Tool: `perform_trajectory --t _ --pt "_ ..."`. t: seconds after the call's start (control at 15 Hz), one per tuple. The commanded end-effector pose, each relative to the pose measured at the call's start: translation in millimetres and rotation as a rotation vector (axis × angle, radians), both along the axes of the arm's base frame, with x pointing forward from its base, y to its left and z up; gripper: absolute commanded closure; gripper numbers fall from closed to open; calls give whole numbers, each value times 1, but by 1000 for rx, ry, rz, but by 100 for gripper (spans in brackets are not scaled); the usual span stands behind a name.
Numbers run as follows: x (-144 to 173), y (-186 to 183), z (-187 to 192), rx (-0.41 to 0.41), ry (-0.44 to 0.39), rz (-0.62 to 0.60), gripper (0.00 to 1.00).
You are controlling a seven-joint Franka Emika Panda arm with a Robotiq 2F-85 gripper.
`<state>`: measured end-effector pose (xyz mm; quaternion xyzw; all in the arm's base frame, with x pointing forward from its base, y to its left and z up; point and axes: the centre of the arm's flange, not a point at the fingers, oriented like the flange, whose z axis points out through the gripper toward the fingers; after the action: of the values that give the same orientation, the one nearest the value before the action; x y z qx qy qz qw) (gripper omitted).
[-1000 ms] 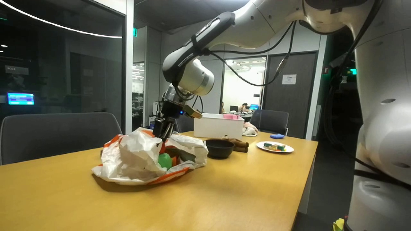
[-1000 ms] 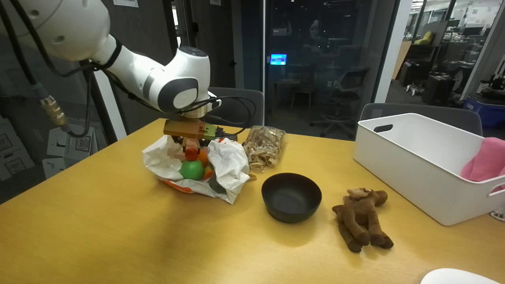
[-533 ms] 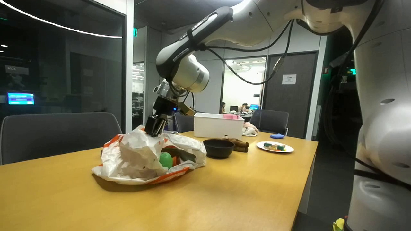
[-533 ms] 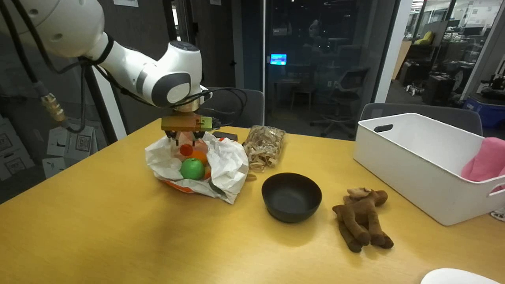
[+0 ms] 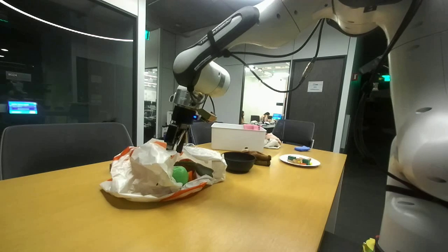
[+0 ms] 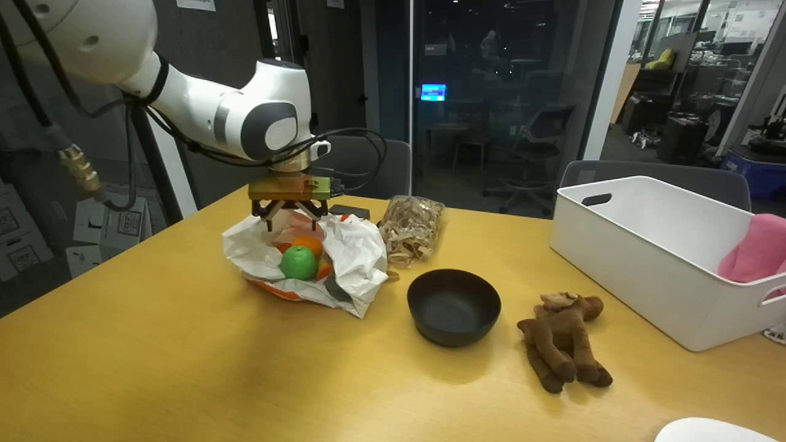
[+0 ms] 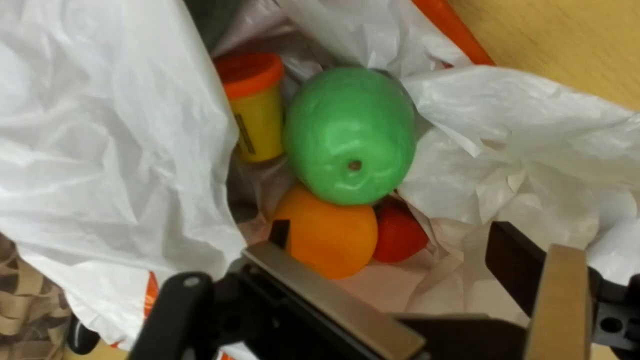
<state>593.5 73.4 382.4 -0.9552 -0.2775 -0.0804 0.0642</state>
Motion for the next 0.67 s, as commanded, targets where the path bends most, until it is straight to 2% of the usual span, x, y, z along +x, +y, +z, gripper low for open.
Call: perform_trajectory --t 0.0,0.2,0.33,0.6 --pt "-19 -16 33 -80 80 -70 0" --pt "-36 -38 49 -41 181 -111 0" --pt "-45 -54 57 -13 219 -139 0" --pt "-47 -65 45 33 274 -138 0"
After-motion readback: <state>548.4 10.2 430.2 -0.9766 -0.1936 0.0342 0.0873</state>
